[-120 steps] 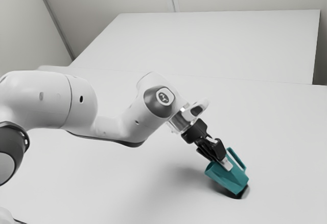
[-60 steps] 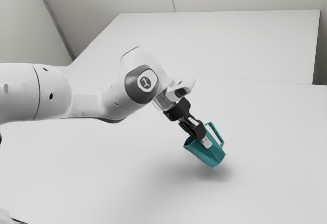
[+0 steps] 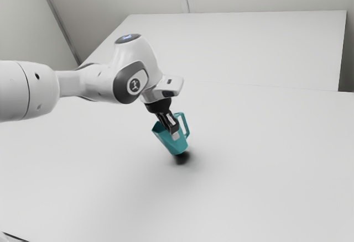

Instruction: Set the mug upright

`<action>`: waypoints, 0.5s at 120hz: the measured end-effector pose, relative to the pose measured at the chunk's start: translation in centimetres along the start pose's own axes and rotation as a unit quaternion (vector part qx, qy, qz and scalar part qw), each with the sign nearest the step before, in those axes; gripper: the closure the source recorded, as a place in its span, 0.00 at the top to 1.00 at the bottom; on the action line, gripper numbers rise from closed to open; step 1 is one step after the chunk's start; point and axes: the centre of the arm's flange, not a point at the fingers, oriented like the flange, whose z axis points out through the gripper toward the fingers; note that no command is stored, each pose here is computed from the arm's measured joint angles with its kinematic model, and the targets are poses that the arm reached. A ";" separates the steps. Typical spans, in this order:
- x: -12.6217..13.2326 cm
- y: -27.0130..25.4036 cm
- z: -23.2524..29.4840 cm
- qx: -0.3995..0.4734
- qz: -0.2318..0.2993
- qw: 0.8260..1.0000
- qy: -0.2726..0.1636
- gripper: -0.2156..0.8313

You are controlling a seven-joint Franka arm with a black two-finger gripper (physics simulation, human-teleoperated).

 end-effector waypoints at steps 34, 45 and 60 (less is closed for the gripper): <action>-2.7 -6.2 -0.1 0.078 -0.029 0.996 -0.040 0.05; -3.6 -8.3 0.4 0.090 -0.046 0.994 -0.052 0.05; -3.5 -8.8 1.1 0.101 -0.049 0.992 -0.060 0.05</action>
